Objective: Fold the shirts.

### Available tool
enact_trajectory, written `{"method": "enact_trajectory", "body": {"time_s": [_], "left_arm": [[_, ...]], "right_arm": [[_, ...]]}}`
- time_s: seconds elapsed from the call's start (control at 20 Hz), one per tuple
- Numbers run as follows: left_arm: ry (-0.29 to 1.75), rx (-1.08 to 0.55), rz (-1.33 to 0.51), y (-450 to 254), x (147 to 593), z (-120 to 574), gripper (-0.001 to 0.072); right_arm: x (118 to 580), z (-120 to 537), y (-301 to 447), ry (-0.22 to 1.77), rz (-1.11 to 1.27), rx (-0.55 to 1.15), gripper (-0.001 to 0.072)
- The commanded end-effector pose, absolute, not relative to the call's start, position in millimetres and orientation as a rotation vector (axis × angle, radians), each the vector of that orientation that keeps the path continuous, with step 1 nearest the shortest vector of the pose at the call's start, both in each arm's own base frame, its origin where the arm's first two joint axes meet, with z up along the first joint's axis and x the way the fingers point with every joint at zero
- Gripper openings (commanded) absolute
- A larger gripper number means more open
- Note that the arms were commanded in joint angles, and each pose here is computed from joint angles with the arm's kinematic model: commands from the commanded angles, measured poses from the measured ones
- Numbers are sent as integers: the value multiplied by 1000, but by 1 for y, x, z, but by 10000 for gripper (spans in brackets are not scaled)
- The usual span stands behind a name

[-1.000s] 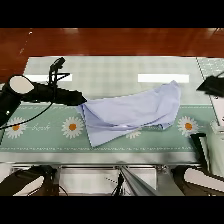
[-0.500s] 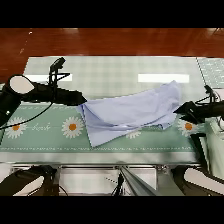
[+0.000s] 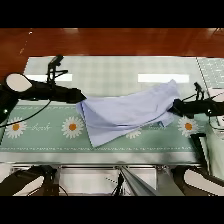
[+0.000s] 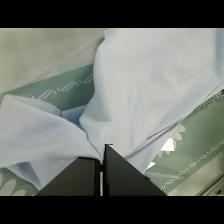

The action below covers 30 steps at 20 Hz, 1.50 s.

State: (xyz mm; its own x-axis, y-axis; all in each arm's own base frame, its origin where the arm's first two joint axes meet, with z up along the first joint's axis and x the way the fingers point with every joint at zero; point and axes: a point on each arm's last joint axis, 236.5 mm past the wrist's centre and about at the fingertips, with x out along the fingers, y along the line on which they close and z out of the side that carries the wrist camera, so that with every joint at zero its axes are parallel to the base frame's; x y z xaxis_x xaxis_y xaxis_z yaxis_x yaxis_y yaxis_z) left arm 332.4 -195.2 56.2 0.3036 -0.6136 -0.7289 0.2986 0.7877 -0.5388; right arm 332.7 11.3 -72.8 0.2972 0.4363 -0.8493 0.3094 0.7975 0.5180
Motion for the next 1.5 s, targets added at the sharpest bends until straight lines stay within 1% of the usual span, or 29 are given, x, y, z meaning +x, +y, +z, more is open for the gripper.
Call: {"method": "enact_trajectory", "body": {"time_s": [0.0, 0.15, 0.2, 0.3, 0.45, 0.55, 0.65, 0.75, 0.85, 0.9, 1.0, 1.1, 1.2, 1.3, 1.45], "left_arm": [[1002, -305, -617, -185, 355, 90, 23], [814, -286, -609, -173, 383, 166, 23], [740, -272, -613, -170, 388, 197, 24], [571, -233, -634, -170, 389, 272, 24], [305, -171, -663, -168, 366, 388, 23], [148, -133, -675, -165, 337, 452, 23], [24, -103, -683, -162, 302, 499, 23], [-35, -61, -679, -157, 271, 521, 23], [30, -22, -647, -149, 250, 509, 23], [117, -9, -618, -142, 244, 489, 23], [356, 10, -568, -129, 233, 436, 23], [584, 30, -529, -117, 224, 386, 23], [737, 33, -524, -113, 226, 346, 23], [877, 12, -526, -115, 235, 302, 23], [1064, 13, -539, -116, 255, 216, 24]], "right_arm": [[368, -9, 3, 1152, 153, 614, 25], [406, 127, -16, 826, 176, 490, 25], [410, 181, -18, 701, 180, 437, 25], [400, 275, -12, 500, 194, 358, 25], [364, 375, 1, 282, 202, 283, 24], [339, 414, 11, 196, 208, 264, 25], [316, 437, 21, 147, 218, 266, 25], [292, 443, 34, 155, 238, 235, 25], [270, 428, 42, 229, 238, 197, 25], [259, 416, 43, 285, 227, 176, 25], [239, 382, 41, 434, 199, 144, 25], [220, 342, 43, 629, 206, 141, 25], [203, 302, 45, 860, 250, 156, 24], [212, 281, 48, 932, 281, 194, 24], [221, 209, 62, 1172, 364, 262, 24]]}}
